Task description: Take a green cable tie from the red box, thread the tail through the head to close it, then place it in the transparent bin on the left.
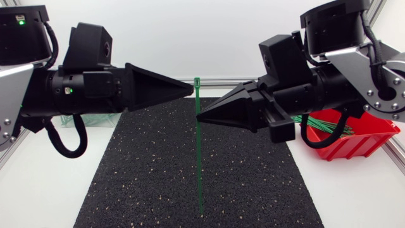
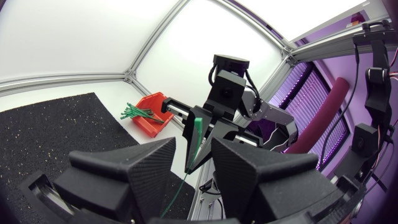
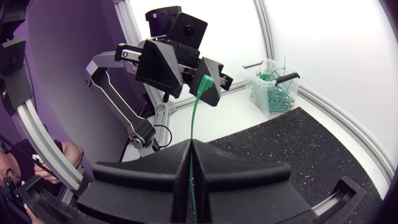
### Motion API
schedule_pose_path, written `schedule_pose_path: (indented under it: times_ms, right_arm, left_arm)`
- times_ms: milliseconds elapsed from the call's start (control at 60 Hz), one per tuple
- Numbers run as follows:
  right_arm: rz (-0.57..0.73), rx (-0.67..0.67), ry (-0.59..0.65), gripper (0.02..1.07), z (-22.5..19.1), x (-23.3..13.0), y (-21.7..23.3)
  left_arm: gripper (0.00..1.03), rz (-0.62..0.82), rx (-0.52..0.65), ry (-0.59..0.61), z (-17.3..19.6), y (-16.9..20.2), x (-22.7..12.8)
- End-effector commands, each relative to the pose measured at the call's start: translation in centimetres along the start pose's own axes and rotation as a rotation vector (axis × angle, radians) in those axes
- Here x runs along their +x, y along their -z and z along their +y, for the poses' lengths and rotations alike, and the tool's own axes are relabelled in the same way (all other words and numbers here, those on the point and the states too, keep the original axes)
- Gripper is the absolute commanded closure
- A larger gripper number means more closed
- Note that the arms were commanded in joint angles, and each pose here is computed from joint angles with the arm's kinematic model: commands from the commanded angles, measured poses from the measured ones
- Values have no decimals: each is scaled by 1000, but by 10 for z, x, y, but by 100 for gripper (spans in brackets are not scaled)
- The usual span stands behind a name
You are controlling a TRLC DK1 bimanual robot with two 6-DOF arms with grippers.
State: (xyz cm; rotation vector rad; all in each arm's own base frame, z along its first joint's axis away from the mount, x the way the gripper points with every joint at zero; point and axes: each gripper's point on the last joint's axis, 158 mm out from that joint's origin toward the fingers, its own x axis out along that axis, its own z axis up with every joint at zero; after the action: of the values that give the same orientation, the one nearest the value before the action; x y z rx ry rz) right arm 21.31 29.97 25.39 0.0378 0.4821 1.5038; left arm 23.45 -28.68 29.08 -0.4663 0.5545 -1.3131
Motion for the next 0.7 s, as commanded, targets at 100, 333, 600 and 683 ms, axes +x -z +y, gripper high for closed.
schedule_pose_path:
  times_ms: [100, 333, 600, 683]
  right_arm:
    - [1, 45, 3, 101, -8, 3, 1]
    - [3, 50, 0, 101, -8, 4, 2]
    - [0, 50, 1, 101, -8, 2, 2]
    - [-1, 49, 3, 101, -8, 2, 2]
  left_arm:
    - [66, 8, -6, 23, -8, 13, 8]
    - [66, 4, -6, 10, -3, 14, 12]
    - [79, -5, -7, -3, 2, 14, 13]
    - [79, -6, -5, -2, 3, 14, 13]
